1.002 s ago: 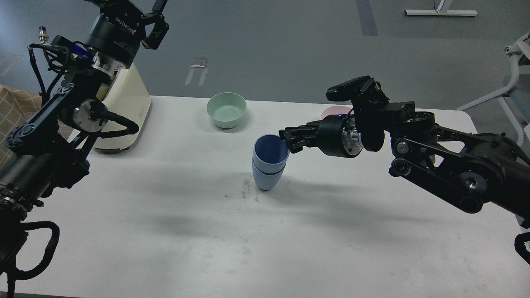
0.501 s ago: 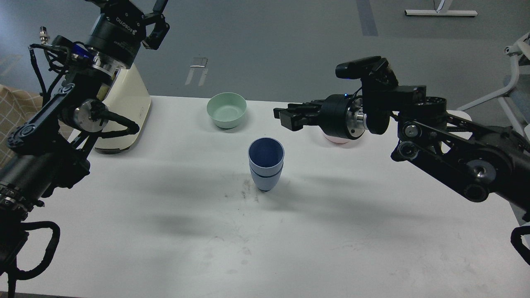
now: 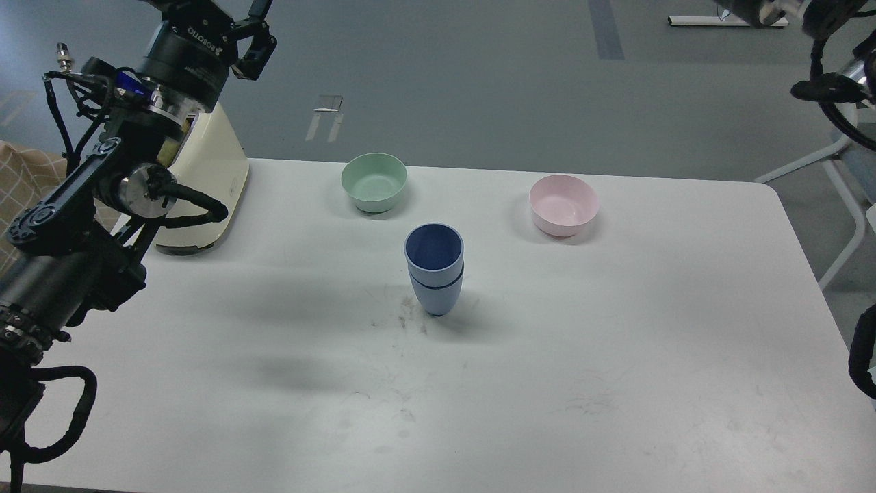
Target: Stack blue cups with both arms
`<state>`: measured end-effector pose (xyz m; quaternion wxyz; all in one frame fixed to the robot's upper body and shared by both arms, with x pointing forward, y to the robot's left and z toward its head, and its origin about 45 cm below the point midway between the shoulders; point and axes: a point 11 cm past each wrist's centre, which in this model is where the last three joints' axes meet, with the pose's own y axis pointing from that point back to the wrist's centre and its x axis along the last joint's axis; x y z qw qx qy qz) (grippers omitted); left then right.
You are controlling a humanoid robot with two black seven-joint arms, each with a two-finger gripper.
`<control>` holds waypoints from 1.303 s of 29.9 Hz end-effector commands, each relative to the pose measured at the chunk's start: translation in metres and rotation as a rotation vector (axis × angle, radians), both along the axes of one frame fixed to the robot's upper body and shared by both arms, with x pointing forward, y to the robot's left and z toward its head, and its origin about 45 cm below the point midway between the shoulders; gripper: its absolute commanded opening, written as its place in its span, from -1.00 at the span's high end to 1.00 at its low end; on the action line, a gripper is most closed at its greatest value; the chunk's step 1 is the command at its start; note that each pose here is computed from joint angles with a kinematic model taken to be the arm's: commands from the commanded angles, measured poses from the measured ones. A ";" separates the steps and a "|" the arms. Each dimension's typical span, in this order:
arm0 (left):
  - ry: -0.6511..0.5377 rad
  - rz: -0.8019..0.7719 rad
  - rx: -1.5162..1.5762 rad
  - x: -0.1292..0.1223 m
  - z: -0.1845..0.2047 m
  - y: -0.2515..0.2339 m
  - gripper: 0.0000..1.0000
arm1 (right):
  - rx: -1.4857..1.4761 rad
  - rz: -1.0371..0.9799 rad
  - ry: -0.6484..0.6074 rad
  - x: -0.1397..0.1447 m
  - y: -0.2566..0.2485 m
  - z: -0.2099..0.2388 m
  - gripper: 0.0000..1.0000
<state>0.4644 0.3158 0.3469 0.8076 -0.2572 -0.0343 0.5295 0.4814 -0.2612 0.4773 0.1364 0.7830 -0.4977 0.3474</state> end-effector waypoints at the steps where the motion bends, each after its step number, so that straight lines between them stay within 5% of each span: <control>1: -0.004 0.000 -0.005 0.000 0.002 0.000 -0.95 | 0.254 -0.015 0.047 0.007 -0.038 0.001 -1.00; 16: -0.031 0.043 -0.135 0.002 0.019 0.022 -0.95 | 0.982 0.151 0.239 0.007 -0.075 -0.051 -1.00; 25: 0.036 0.024 -0.164 0.012 0.025 0.020 -0.95 | 1.064 0.074 0.291 -0.005 -0.101 -0.102 -1.00; 39: 0.056 -0.043 -0.187 0.018 0.020 0.001 -0.95 | 1.294 0.107 0.286 -0.012 -0.109 -0.120 -1.00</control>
